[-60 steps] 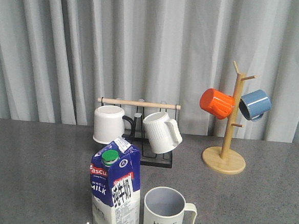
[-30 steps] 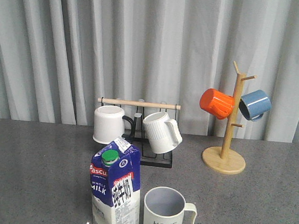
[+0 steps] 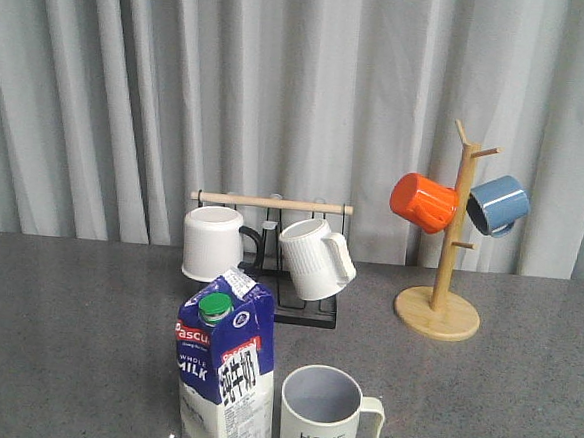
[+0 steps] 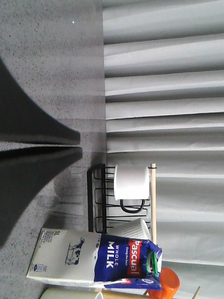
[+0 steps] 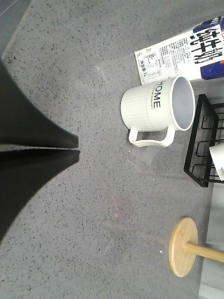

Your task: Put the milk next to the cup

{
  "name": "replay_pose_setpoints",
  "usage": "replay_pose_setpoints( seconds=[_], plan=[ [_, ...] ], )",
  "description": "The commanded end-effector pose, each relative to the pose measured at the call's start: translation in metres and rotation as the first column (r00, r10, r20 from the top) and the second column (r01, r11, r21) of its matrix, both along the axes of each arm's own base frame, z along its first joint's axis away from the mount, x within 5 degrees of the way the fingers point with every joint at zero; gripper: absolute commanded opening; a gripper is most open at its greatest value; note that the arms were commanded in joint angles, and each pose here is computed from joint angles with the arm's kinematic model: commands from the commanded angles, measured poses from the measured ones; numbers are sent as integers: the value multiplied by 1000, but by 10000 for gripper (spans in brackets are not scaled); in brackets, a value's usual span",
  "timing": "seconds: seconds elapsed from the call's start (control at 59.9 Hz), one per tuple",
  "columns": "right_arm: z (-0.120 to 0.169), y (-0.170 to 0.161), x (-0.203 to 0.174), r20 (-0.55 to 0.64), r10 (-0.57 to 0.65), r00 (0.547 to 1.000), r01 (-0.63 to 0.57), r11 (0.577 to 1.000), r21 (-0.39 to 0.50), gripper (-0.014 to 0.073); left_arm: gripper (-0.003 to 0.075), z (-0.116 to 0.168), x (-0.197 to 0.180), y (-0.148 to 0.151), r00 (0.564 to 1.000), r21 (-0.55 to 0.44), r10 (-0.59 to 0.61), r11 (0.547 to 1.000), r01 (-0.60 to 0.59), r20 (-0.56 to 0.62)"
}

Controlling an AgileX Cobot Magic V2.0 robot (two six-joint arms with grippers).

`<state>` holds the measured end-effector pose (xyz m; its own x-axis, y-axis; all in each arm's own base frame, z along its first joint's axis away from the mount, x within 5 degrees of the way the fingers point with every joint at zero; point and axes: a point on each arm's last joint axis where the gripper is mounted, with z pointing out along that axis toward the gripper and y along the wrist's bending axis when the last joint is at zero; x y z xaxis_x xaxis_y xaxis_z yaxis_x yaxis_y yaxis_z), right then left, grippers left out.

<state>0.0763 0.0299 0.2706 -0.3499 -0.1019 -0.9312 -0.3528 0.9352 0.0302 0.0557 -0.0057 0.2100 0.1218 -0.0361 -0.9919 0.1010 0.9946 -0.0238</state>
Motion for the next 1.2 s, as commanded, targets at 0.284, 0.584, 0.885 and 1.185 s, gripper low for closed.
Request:
replay_pose_setpoints(
  seconds=[0.284,0.584,0.885,1.185],
  plan=[
    [15,0,3,85,-9,996,7,1000,28,-5,-8,0,0,-1,998,-16,-11,1000,12,54],
    [16,-5,5,141,-34,989,44,997,-69,-5,-8,0,0,-1,998,-16,-11,1000,12,54],
    [-31,-6,4,-3,-39,999,38,993,-111,-5,-8,0,0,-1,998,-16,-11,1000,12,54],
    [-32,-14,-6,-12,-102,995,100,989,-109,-5,-8,0,0,-1,998,-16,-11,1000,12,54]
  ],
)
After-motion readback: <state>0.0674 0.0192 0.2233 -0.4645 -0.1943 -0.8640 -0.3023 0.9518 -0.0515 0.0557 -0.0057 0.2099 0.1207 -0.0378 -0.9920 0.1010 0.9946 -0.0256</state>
